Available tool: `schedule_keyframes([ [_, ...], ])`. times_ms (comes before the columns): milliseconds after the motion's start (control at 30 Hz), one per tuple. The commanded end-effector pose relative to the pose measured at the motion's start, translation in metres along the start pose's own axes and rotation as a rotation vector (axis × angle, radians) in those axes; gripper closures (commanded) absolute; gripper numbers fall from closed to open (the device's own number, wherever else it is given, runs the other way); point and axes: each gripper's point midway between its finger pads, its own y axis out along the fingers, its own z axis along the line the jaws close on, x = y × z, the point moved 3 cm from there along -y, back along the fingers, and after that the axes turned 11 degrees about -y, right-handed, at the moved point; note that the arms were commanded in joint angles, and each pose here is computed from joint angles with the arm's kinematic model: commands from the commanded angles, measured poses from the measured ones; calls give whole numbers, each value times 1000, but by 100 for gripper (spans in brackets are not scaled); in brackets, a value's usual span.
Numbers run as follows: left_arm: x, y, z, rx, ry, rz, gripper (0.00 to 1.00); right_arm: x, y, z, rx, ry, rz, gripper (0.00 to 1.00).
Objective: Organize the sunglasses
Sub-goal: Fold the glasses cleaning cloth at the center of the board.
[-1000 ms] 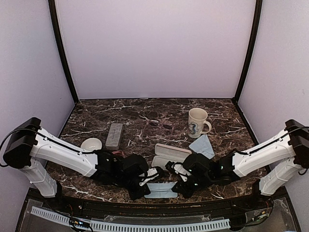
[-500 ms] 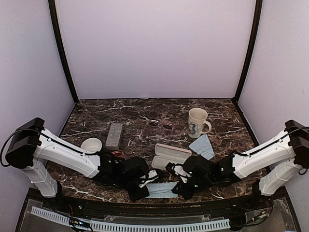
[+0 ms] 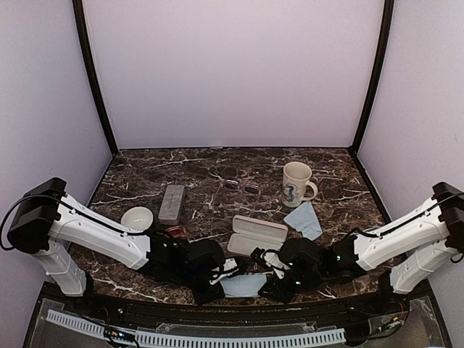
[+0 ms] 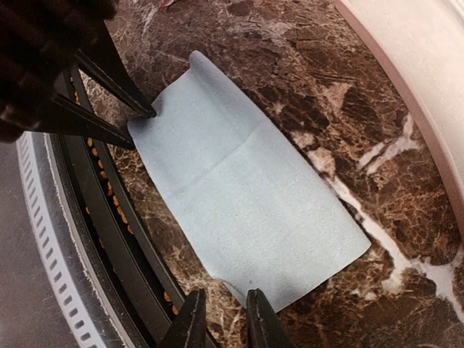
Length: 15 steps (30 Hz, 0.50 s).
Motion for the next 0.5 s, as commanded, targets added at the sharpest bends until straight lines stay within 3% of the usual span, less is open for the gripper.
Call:
schedule_keyframes([
  [0,-7,-14,-6,1,8,26,78,2,-5,9,34,0,-30,77],
  [133,-9,-22,-6,3,16,36,70,1,-14,-2,-43,31,-43,74],
  [267,-7,-32,-5,1,22,17,56,13,-25,-19,-113,99,-84,65],
  [467,11,-34,16,-33,-89,-37,44,21,-28,-45,-152,199,-96,54],
])
